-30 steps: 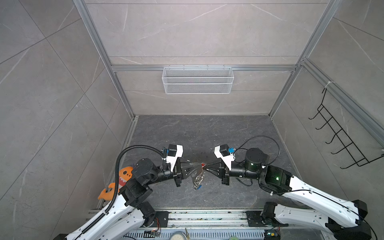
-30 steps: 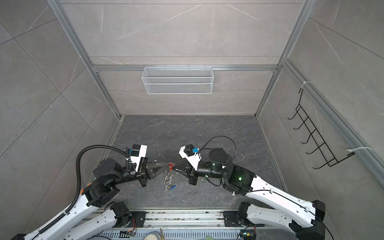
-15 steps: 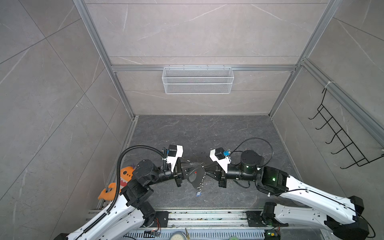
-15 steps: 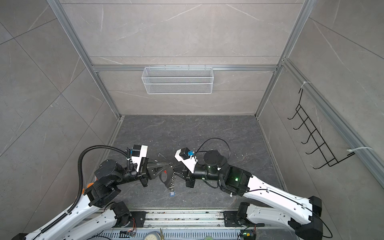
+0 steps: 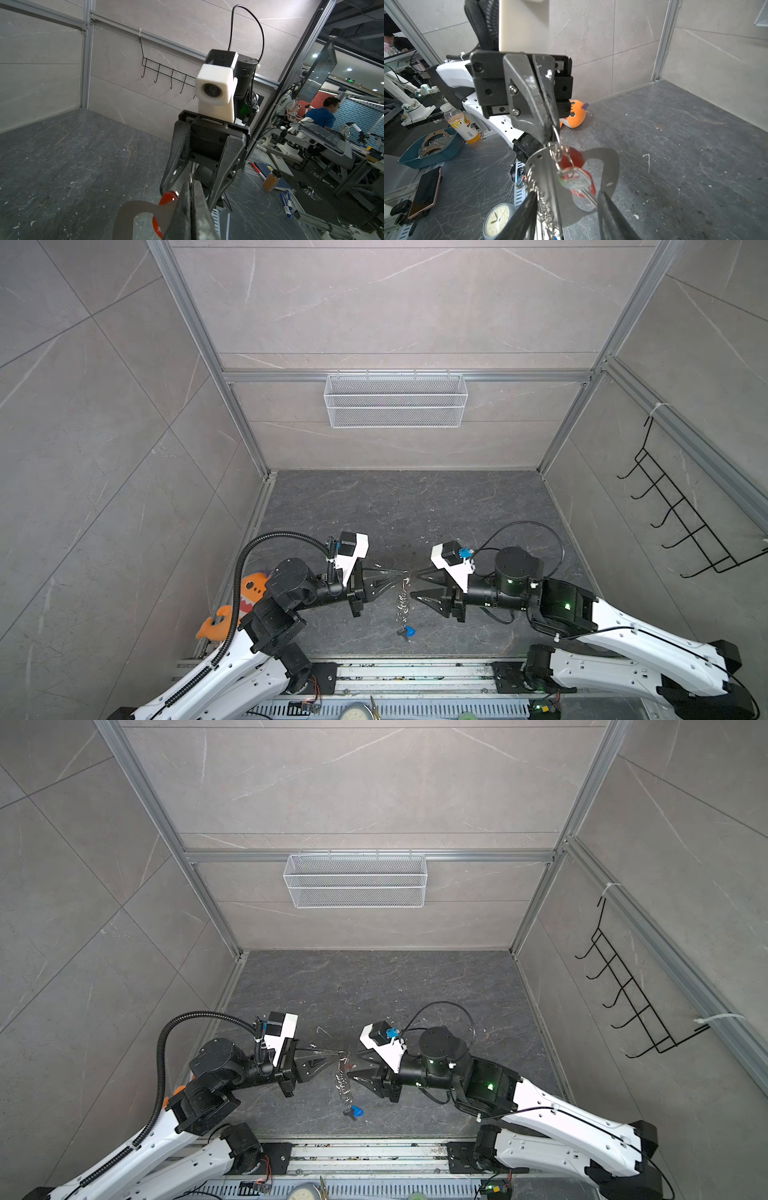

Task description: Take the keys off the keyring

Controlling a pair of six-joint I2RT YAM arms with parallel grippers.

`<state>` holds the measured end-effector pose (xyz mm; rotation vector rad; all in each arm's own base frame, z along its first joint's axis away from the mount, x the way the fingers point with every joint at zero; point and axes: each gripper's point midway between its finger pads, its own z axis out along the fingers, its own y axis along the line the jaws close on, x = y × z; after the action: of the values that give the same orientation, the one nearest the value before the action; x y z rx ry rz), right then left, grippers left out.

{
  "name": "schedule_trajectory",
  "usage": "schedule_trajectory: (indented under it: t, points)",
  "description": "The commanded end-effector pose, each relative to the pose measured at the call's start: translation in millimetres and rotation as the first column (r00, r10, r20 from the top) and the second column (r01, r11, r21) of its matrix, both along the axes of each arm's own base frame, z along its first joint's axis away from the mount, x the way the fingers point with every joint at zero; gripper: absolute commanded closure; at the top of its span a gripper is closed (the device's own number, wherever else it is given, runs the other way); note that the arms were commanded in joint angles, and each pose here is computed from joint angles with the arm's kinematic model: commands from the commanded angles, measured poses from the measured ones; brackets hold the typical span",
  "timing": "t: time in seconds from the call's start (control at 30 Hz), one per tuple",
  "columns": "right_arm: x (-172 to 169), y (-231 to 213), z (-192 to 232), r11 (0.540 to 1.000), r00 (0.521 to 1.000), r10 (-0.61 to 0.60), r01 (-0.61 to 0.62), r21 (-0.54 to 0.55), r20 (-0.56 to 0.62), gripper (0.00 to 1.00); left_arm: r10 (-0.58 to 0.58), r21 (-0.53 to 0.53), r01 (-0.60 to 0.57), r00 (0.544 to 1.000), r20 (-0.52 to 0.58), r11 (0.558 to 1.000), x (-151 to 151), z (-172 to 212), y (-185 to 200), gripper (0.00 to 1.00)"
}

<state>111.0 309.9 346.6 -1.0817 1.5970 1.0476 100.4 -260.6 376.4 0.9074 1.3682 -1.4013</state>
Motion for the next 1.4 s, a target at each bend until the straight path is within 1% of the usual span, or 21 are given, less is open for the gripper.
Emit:
schedule_trajectory:
  t: [0.0, 0.1, 0.23, 0.4, 0.6, 0.77, 0.9, 1.03, 1.1, 1.27, 1.37]
  points:
    - [-3.8, -16.5, 9.3, 1.0, 0.999, -0.023, 0.022, 0.017, 0.034, 0.49, -0.02, -0.039, 0.022, 0.997, 0.074, 0.999, -8.7, 21.7, 4.2, 1.0]
    - [-6.2, -21.3, 22.3, 0.998, 0.998, -0.023, 0.019, 0.061, 0.065, 0.47, -0.04, -0.04, 0.043, 0.996, 0.08, 0.998, -11.6, 21.3, 3.1, 1.0]
    - [-8.5, -12.6, 29.8, 0.996, 0.997, 0.011, -0.018, 0.086, 0.081, 0.47, -0.068, -0.04, 0.071, 0.994, 0.083, 0.997, -14.6, 21.0, 0.8, 1.0]
    - [-13.7, 3.4, 33.5, 0.991, 0.994, 0.079, -0.086, 0.101, 0.07, 0.52, -0.106, -0.032, 0.109, 0.991, 0.082, 0.993, -18.8, 18.8, -1.9, 1.0]
    - [-10.9, 9.0, 31.5, 0.99, 0.995, 0.078, -0.084, 0.11, 0.059, 0.56, -0.128, -0.031, 0.131, 0.988, 0.084, 0.991, -21.3, 16.4, -3.1, 1.0]
    - [-13.0, 11.9, 27.2, 0.988, 0.994, 0.108, -0.111, 0.104, 0.037, 0.6, -0.144, -0.03, 0.147, 0.986, 0.088, 0.989, -23.8, 16.1, -3.6, 1.0]
    - [-8.6, 10.3, 26.4, 0.989, 0.995, 0.093, -0.095, 0.109, 0.029, 0.61, -0.147, -0.033, 0.151, 0.985, 0.088, 0.988, -24.8, 16.0, -2.9, 1.0]
    - [-8.2, 10.0, 26.0, 0.987, 0.994, 0.109, -0.109, 0.115, 0.014, 0.73, -0.14, -0.037, 0.143, 0.986, 0.087, 0.989, -24.0, 15.7, -2.1, 1.0]
    - [-8.6, 10.8, 25.1, 0.986, 0.993, 0.116, -0.116, 0.116, 0.008, 0.77, -0.139, -0.039, 0.143, 0.987, 0.086, 0.989, -24.0, 16.1, -2.3, 1.0]
    - [-10.9, 14.0, 22.9, 0.984, 0.99, 0.141, -0.139, 0.114, -0.01, 0.84, -0.139, -0.041, 0.143, 0.987, 0.081, 0.989, -22.9, 16.7, -3.2, 1.0]
    - [-11.4, 15.8, 20.1, 0.983, 0.989, 0.149, -0.145, 0.108, -0.022, 0.9, -0.138, -0.041, 0.142, 0.987, 0.08, 0.989, -22.5, 16.7, -3.3, 1.0]
